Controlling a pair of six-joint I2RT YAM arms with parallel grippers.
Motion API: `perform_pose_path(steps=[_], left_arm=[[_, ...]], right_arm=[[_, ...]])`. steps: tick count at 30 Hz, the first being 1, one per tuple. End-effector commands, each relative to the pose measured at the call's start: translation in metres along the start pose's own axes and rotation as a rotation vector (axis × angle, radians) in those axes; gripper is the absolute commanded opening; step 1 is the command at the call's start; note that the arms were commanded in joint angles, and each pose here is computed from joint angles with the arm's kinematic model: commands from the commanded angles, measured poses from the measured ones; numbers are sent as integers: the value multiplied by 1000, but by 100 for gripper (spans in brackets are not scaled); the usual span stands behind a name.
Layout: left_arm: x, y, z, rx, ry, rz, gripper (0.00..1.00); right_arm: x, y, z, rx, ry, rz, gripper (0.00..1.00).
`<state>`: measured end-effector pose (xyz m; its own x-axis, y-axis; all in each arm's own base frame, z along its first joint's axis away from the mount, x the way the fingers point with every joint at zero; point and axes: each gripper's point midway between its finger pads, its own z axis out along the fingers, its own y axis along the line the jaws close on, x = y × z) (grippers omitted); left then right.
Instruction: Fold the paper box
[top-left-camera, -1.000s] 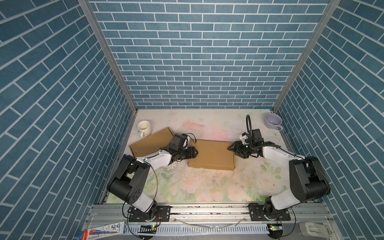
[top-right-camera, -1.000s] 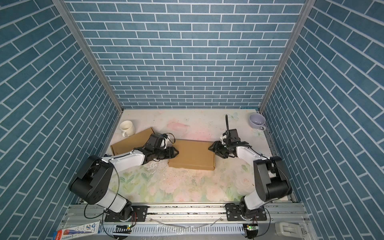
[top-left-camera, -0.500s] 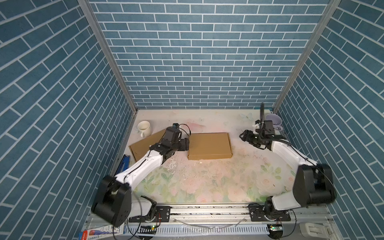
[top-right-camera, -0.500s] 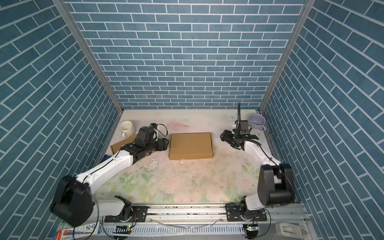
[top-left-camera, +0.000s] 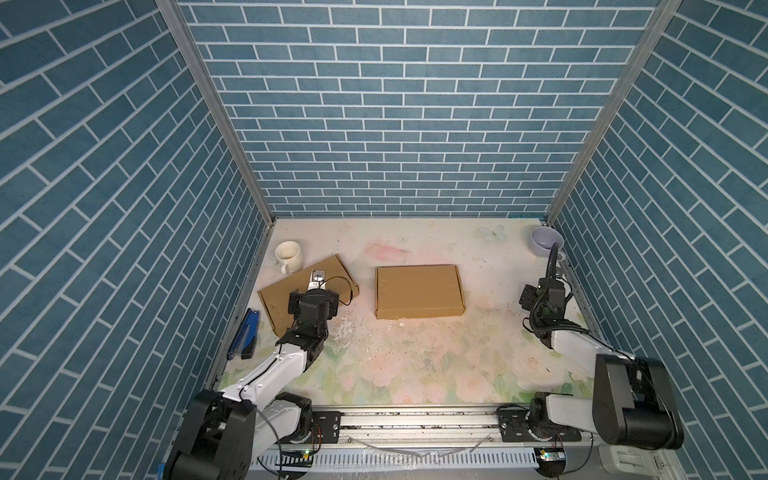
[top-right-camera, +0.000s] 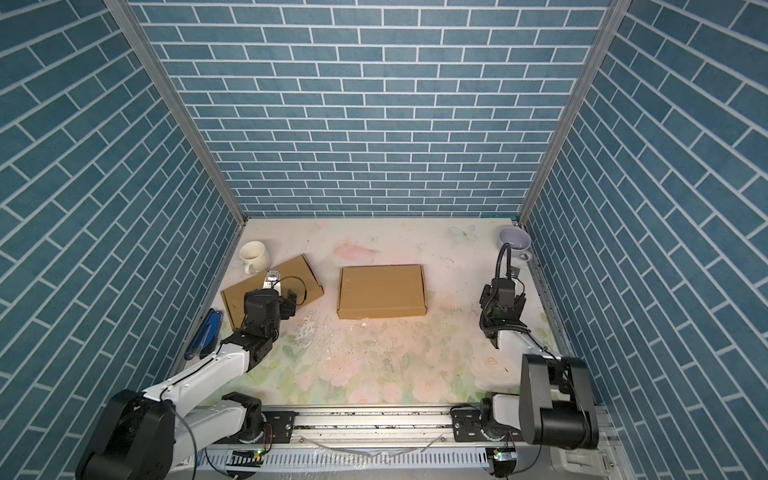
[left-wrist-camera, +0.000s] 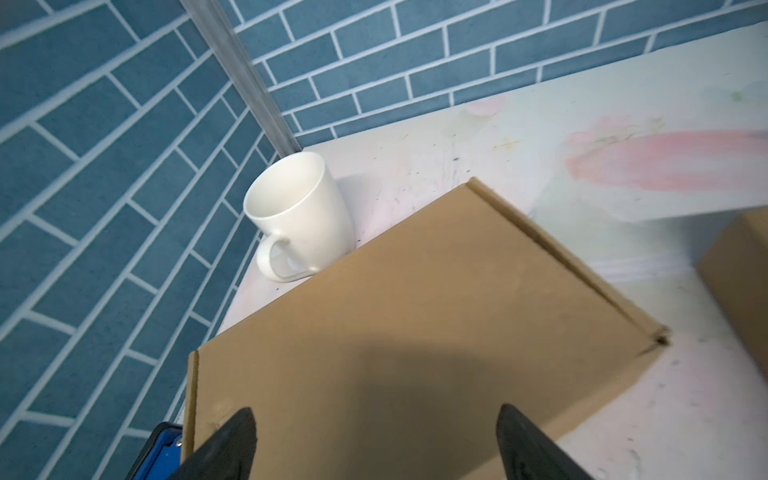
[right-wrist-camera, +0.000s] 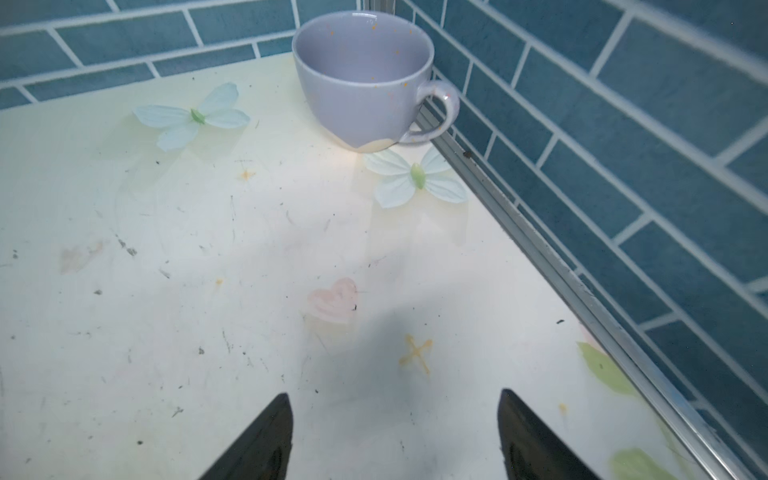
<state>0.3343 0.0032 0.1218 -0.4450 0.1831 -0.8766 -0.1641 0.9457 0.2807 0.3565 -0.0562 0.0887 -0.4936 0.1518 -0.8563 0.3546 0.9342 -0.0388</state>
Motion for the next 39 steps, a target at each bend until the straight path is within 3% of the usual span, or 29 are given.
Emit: perform_pose_path(steps=[1, 5, 12, 21, 22, 24, 31, 37, 39], left_arm=[[-27, 3, 8, 64, -171, -88, 92], [-22, 6, 21, 124, -246, -158, 92], [-4, -22, 53, 263, -158, -117, 92], [2, 1, 64, 125, -97, -178, 100], [2, 3, 63, 114, -110, -185, 100], [3, 5, 61, 101, -116, -192, 100], [1, -1, 64, 131, -101, -174, 99], [-3, -29, 58, 249, -123, -73, 100], [-3, -22, 60, 207, -119, -95, 100]], right_arm=[[-33, 10, 2, -47, -168, -21, 77], [-30, 10, 5, -71, -213, -16, 77], [-19, 31, 11, -192, -215, -66, 79], [-15, 30, 22, -171, -186, -62, 76], [-15, 29, 21, -169, -181, -60, 77], [-15, 29, 21, -172, -180, -60, 99], [-15, 29, 22, -170, -181, -60, 99], [-15, 29, 21, -172, -183, -61, 99], [-15, 29, 21, -171, -184, -59, 99]])
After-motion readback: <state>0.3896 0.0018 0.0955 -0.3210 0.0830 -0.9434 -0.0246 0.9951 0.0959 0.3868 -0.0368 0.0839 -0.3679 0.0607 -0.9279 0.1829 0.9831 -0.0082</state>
